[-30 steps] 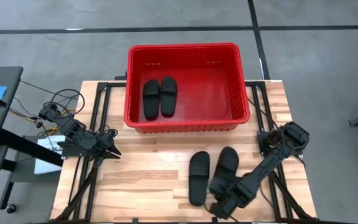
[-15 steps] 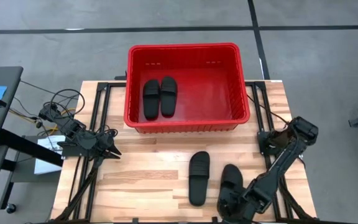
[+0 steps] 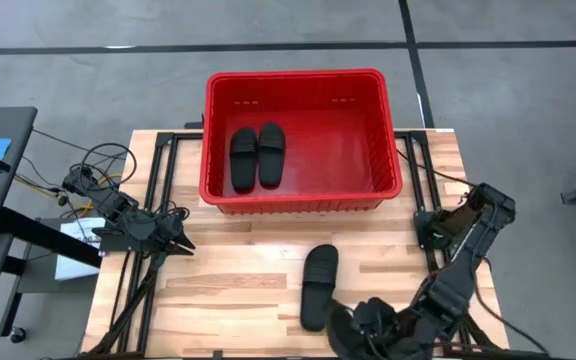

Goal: Pick and place slides into bin
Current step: Put the black slides into the red box

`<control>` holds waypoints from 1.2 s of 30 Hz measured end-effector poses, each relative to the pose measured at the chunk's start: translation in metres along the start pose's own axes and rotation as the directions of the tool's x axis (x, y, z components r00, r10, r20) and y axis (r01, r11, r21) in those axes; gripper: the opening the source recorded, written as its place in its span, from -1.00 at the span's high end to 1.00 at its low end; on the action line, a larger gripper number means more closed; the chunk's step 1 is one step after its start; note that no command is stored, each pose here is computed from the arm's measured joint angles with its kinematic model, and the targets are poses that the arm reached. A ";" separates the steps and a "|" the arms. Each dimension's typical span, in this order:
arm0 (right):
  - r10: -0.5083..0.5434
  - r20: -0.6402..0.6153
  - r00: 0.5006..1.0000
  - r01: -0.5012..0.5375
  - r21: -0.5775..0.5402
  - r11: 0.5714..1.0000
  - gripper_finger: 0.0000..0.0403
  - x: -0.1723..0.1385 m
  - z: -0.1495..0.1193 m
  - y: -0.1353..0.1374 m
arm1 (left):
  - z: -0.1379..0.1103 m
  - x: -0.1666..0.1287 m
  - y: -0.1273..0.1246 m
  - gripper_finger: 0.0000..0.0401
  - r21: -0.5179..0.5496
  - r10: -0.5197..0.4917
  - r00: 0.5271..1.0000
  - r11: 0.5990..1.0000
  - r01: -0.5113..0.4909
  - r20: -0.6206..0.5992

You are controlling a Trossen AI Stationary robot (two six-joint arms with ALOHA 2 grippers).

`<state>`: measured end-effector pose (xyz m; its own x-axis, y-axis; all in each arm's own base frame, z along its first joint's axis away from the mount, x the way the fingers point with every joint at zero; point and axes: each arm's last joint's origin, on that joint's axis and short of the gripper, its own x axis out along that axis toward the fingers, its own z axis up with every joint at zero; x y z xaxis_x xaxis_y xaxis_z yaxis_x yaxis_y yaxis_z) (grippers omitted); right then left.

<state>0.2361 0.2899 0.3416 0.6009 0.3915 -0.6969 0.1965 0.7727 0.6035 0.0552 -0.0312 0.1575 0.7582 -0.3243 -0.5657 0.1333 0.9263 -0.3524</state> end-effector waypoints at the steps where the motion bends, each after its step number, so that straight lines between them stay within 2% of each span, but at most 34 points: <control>1: 0.000 0.003 1.000 0.000 -0.013 1.000 1.00 -0.006 0.004 0.003 | 0.000 0.000 0.000 0.59 0.000 0.000 1.000 1.000 0.000 0.000; 10: -0.022 0.173 0.985 0.053 -0.178 0.983 1.00 -0.065 0.036 0.025 | 0.000 0.000 0.000 0.59 0.000 0.000 1.000 1.000 0.000 0.000; 20: 0.022 0.314 0.949 0.107 -0.390 0.915 1.00 -0.123 0.082 0.031 | 0.000 0.000 0.000 0.59 0.000 0.000 1.000 1.000 0.000 0.000; 26: -0.017 0.352 0.936 0.182 -0.443 0.878 1.00 -0.147 0.106 0.020 | 0.000 0.000 0.000 0.59 0.000 0.000 1.000 1.000 0.000 0.000; 36: -0.142 0.369 0.919 0.308 -0.442 0.843 1.00 -0.177 0.146 -0.022 | 0.000 0.000 0.000 0.59 0.000 0.000 1.000 1.000 0.000 0.000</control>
<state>0.2384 0.1305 0.5083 0.8100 0.0656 -0.5828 0.0083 0.9923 0.1232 0.0552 -0.0312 0.1575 0.7582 -0.3242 -0.5657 0.1329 0.9263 -0.3527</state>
